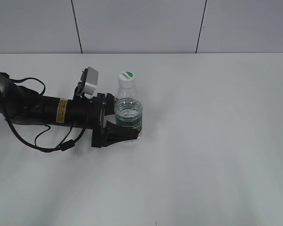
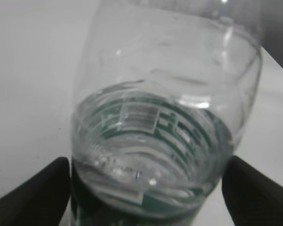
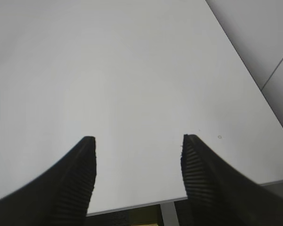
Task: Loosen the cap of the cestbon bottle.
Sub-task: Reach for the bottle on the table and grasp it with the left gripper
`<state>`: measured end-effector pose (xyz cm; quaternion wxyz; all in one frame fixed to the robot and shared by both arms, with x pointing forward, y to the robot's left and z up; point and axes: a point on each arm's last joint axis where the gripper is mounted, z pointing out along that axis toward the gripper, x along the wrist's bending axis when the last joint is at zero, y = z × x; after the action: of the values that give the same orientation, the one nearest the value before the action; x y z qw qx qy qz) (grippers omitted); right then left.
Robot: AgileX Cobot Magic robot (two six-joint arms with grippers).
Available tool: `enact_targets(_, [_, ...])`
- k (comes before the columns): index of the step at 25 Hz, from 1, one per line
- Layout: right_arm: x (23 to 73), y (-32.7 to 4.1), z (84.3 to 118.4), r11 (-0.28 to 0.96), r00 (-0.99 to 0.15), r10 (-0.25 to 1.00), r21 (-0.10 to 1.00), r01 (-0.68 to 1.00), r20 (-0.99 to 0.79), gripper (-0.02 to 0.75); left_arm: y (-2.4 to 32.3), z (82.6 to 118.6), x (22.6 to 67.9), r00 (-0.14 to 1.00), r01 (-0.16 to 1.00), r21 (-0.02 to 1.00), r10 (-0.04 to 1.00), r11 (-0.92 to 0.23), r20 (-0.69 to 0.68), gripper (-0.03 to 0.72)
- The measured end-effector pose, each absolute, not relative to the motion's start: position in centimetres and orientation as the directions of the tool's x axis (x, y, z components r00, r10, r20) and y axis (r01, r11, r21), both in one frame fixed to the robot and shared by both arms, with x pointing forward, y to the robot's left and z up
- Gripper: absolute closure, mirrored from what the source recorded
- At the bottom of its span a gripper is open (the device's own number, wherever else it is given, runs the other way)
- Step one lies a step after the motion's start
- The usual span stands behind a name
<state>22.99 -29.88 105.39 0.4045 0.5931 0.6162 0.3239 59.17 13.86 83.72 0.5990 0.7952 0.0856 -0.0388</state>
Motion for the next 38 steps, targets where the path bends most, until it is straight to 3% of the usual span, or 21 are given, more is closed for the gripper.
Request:
enact_targets(7, [23.0, -29.9, 105.4, 0.086, 0.031, 0.993, 0.879, 0.469, -0.114, 0.297, 12.4, 84.4, 59.6, 0.990, 0.140, 0.957, 0.064, -0.256, -0.128, 0.104])
enact_targets(16, [23.0, -29.9, 105.4, 0.086, 0.031, 0.993, 0.879, 0.469, -0.114, 0.297, 12.4, 82.6, 59.4, 0.983, 0.181, 0.948, 0.071, -0.261, -0.168, 0.106])
enact_targets(38, [23.0, -29.9, 105.4, 0.086, 0.031, 0.993, 0.879, 0.469, -0.114, 0.297, 12.4, 82.8, 59.9, 0.977, 0.195, 0.955, 0.125, -0.222, -0.170, 0.111])
